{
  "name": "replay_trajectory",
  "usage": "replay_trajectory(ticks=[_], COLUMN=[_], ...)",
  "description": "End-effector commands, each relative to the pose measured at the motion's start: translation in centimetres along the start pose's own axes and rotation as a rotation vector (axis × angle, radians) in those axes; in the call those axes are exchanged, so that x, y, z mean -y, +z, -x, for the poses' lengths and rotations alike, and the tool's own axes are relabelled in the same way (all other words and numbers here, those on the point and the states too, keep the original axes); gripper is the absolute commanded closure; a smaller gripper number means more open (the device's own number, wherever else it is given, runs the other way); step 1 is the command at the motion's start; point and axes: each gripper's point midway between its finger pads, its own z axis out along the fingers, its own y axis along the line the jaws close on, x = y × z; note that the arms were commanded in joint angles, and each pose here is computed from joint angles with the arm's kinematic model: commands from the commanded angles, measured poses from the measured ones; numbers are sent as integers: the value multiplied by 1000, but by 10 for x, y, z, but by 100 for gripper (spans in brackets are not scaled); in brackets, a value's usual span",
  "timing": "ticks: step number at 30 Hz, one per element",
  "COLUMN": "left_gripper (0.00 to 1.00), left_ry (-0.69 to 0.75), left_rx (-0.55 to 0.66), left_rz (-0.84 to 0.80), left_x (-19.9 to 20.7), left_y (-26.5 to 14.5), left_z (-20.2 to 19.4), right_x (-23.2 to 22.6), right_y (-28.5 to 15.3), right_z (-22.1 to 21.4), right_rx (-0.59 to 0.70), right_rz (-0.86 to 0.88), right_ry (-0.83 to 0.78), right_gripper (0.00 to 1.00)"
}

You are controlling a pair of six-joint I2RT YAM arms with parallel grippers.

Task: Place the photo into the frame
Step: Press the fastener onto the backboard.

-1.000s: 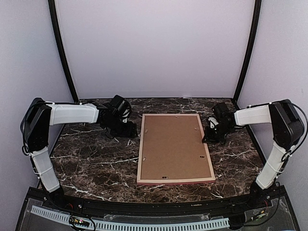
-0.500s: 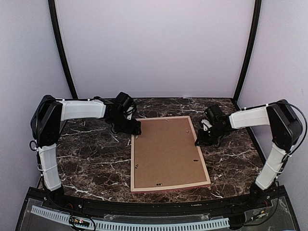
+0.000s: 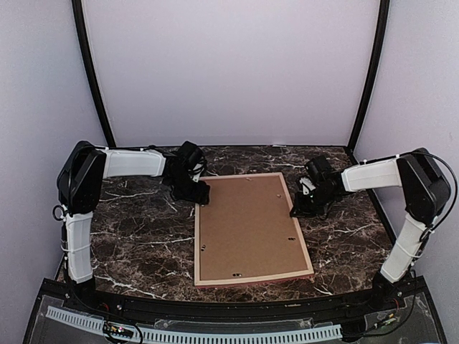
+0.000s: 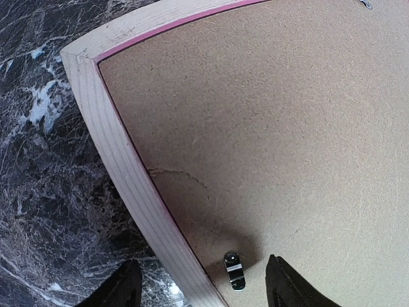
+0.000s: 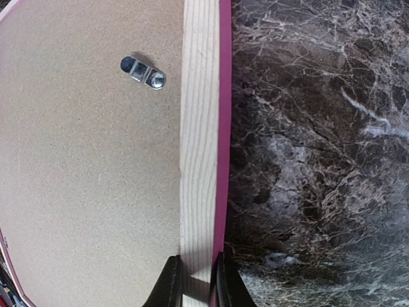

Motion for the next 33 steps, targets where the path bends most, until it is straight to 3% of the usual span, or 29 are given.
replay_trajectory(ticks=[1, 17, 33], left_gripper=[34, 58, 70], left_ry=[16, 29, 51], left_rx=[5, -33, -78], left_rz=[21, 46, 16], left_x=[-2, -9, -9], left_y=[-2, 12, 14], left_z=[5, -7, -23], right_x=[-17, -16, -14], right_y=[7, 11, 13], right_z=[-1, -3, -5], right_rx=[-11, -23, -30], right_rz=[86, 85, 76], right_ry=[3, 2, 2], right_gripper=[88, 88, 89])
